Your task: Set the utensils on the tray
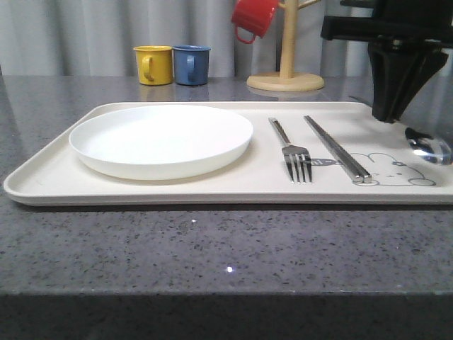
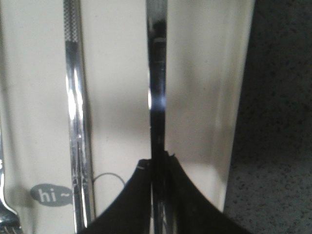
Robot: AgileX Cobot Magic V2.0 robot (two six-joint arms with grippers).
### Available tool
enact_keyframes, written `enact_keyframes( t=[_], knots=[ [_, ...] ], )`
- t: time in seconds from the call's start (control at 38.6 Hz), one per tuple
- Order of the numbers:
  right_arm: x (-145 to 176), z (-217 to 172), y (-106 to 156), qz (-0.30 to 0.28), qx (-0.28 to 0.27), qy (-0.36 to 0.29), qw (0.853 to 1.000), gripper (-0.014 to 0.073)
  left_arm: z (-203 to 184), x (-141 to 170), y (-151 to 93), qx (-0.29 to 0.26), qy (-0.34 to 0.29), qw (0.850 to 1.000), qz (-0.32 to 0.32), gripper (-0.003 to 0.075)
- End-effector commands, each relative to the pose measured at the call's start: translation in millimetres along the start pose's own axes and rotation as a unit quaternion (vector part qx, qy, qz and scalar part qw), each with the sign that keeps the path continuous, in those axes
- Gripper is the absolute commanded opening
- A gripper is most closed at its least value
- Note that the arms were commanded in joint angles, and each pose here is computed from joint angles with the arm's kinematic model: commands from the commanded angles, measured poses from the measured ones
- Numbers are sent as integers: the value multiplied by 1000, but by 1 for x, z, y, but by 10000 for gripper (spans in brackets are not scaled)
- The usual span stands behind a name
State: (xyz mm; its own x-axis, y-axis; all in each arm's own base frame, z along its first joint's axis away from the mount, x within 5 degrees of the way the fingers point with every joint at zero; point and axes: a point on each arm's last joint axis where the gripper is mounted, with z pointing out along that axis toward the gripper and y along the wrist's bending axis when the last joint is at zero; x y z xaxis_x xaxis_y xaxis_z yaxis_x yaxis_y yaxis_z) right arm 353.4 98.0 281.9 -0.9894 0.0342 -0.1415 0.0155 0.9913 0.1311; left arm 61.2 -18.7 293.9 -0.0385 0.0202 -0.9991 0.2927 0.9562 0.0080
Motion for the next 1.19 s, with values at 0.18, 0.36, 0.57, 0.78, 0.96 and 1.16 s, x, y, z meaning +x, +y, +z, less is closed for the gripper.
enact_keyframes(
  t=[0.18,0.36,0.57,0.78,0.96,1.16],
  knots=[
    [5,-13,-1,6,7,13,1000,25,-2,-16,0,0,-51,999,-7,-18],
    [3,-12,-2,9,14,7,1000,66,-2,-16,0,0,-51,999,-7,-18],
    [3,-13,-2,9,14,6,1000,274,-2,-16,0,0,-51,999,-7,-18],
    [-1,-42,0,0,10,-26,1000,340,-2,-16,0,0,-51,999,-7,-18],
    [13,-99,2,-21,-12,-108,994,281,-2,-16,0,0,-51,999,-7,-18],
    [43,-137,-3,-87,-15,-155,984,-41,-2,-16,0,0,-51,999,-7,-18]
  ],
)
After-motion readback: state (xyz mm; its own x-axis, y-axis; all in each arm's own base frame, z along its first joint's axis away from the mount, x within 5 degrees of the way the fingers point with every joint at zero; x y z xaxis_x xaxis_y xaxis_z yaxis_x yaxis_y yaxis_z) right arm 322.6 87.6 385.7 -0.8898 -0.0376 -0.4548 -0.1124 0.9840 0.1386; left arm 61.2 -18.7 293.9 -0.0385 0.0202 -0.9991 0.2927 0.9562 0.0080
